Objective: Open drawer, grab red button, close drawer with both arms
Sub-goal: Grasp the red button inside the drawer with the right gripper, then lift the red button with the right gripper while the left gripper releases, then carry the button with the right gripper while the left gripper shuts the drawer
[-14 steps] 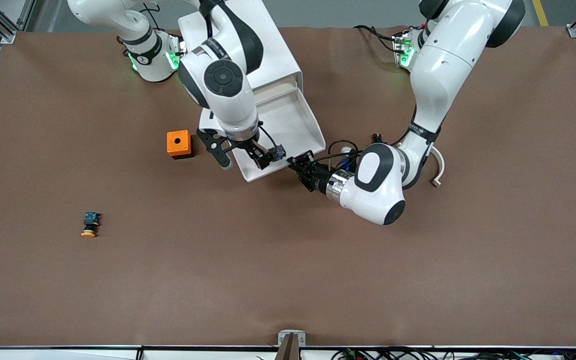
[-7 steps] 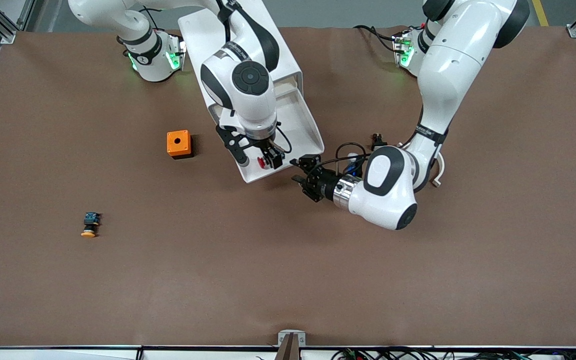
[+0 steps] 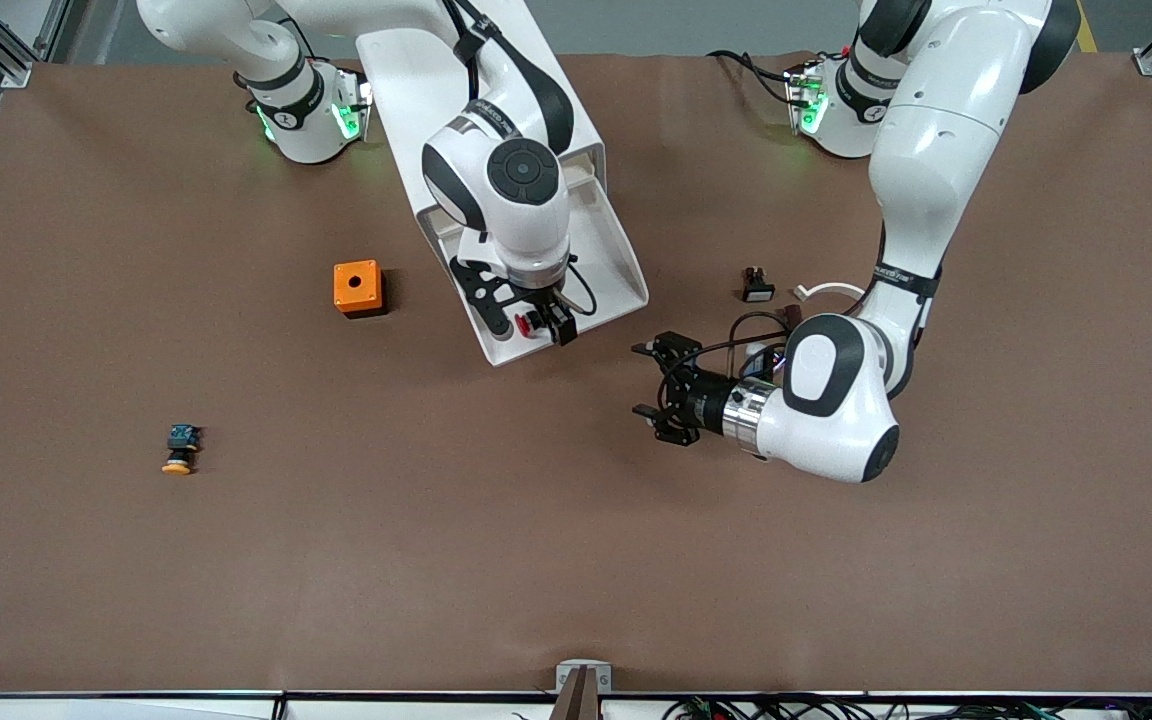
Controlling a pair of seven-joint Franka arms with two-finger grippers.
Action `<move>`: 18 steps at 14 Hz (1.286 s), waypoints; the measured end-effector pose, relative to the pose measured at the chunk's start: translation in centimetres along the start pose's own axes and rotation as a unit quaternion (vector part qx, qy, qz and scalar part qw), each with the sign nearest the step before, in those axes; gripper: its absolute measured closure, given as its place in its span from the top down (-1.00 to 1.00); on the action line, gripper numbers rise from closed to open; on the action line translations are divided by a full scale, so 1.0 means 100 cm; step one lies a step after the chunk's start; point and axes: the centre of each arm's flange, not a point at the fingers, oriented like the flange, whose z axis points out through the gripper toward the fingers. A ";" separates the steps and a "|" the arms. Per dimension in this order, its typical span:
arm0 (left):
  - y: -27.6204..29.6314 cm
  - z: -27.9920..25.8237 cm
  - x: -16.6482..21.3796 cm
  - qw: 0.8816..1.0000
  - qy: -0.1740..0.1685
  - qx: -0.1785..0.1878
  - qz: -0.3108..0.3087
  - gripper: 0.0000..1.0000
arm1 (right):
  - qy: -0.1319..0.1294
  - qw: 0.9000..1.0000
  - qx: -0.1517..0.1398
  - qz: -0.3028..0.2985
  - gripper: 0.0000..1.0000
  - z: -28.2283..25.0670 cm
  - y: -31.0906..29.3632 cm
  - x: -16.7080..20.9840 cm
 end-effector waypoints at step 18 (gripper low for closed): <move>-0.057 0.069 -0.057 0.838 0.319 -0.017 0.442 1.00 | -0.001 0.991 -0.034 -0.127 -0.15 -0.070 -0.015 0.103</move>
